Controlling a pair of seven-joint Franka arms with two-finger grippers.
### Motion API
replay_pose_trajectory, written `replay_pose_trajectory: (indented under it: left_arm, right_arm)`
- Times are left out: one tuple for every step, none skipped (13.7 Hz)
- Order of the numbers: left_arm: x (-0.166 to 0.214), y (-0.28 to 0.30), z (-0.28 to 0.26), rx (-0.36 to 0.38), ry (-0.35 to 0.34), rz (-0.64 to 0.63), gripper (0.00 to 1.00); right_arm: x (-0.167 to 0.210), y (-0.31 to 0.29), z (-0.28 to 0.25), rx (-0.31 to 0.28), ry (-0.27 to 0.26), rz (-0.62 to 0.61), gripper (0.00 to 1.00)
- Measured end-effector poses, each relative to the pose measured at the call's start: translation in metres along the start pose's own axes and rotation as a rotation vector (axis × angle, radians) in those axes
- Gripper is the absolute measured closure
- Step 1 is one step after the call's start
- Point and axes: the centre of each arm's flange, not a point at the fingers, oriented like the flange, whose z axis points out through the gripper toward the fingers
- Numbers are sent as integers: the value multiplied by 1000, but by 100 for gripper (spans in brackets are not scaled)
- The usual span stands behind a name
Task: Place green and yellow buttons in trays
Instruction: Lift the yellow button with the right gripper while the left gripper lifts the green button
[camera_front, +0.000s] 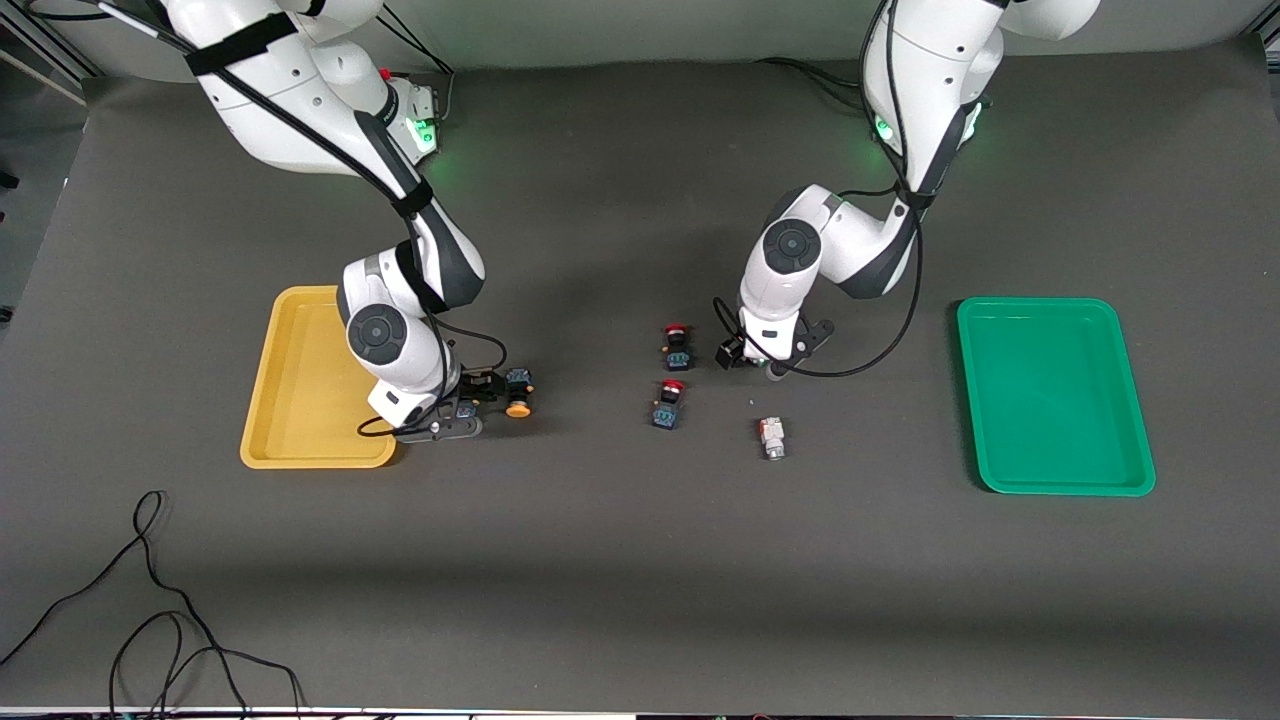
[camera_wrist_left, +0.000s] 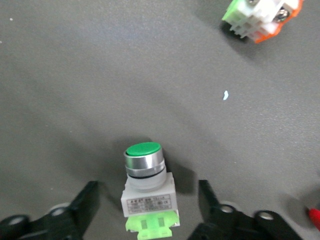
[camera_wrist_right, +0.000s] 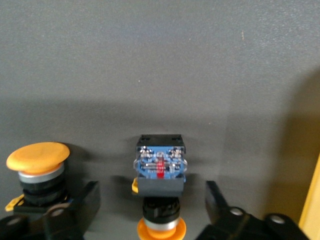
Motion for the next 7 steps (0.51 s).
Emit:
replay_pose_trajectory:
  left_arm:
    - [0,2,-2,-4,1,1,33]
    - [-1,3,-4,-7,1,2,47]
    - [-1,4,-7,-8,1,3,59]
    - [-1,6,-13,-1,0,4,59]
    - [0,9,-23,12,-2,4,59]
    - [0,13,-37,29,-5,6,59]
    - [0,18,-58,47,-8,9,59]
  right_arm:
    - [0,0,1,0,2,0,26]
    - [1,0,1,1,4,1,40]
    - [1,1,1,1,6,3,50]
    - [2,2,0,1,8,6,58]
    - [3,3,-1,0,11,10,59]
    - [5,6,-4,0,16,19,59]
    - [7,9,-9,-1,19,32,59]
